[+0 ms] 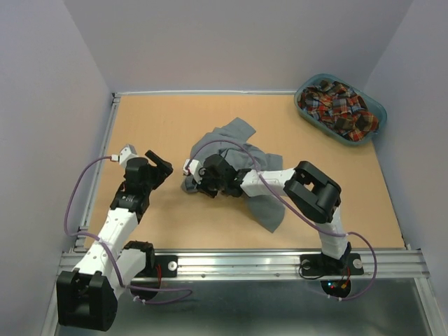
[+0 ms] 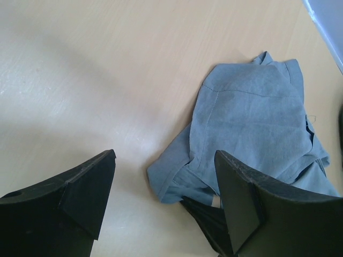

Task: Fold and stack the long sleeve shirts
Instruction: Flatten the shirt out

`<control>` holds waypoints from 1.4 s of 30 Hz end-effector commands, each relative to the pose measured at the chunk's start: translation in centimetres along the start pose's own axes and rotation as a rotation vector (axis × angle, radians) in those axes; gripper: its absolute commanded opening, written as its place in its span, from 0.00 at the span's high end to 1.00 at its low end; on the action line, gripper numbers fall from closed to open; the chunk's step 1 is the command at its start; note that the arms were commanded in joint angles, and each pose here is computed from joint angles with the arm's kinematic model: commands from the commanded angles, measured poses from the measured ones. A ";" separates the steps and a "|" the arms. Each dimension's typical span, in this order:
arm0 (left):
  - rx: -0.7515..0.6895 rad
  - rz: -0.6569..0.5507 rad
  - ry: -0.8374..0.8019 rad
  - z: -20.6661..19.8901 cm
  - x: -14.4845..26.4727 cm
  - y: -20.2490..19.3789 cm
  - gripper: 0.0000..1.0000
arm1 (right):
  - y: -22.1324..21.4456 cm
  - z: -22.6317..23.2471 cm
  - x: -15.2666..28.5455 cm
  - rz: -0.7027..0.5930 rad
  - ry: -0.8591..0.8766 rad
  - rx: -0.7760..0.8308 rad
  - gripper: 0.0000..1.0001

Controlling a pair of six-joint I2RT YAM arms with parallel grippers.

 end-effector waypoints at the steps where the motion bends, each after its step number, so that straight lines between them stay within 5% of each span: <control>1: -0.022 -0.006 -0.031 0.3 0.4 -0.2 0.14 | 5.8 -3.2 2.8 -0.172 0.011 -0.155 0.99; 16: 0.072 0.088 -0.234 -0.2 0.1 -3.2 0.18 | 8.0 -7.4 5.2 -0.286 0.177 -0.597 0.99; 28: 0.104 0.052 -0.498 -3.4 -0.4 -3.9 0.26 | 4.9 -9.3 4.3 -0.243 0.206 -0.799 0.99; 42: -0.012 0.060 -0.531 -6.5 -2.9 -6.0 0.37 | 4.0 -10.0 4.8 -0.245 0.247 -0.859 1.00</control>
Point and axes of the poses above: each gripper's point midway between its finger pads, its own x axis back along the fingers, its own z axis along the line the jaws close on, y = z × x, the point moved 4 cm from there along x, back along the fingers, and after that the axes turned 10 degrees about x, right-handed, at the moved point
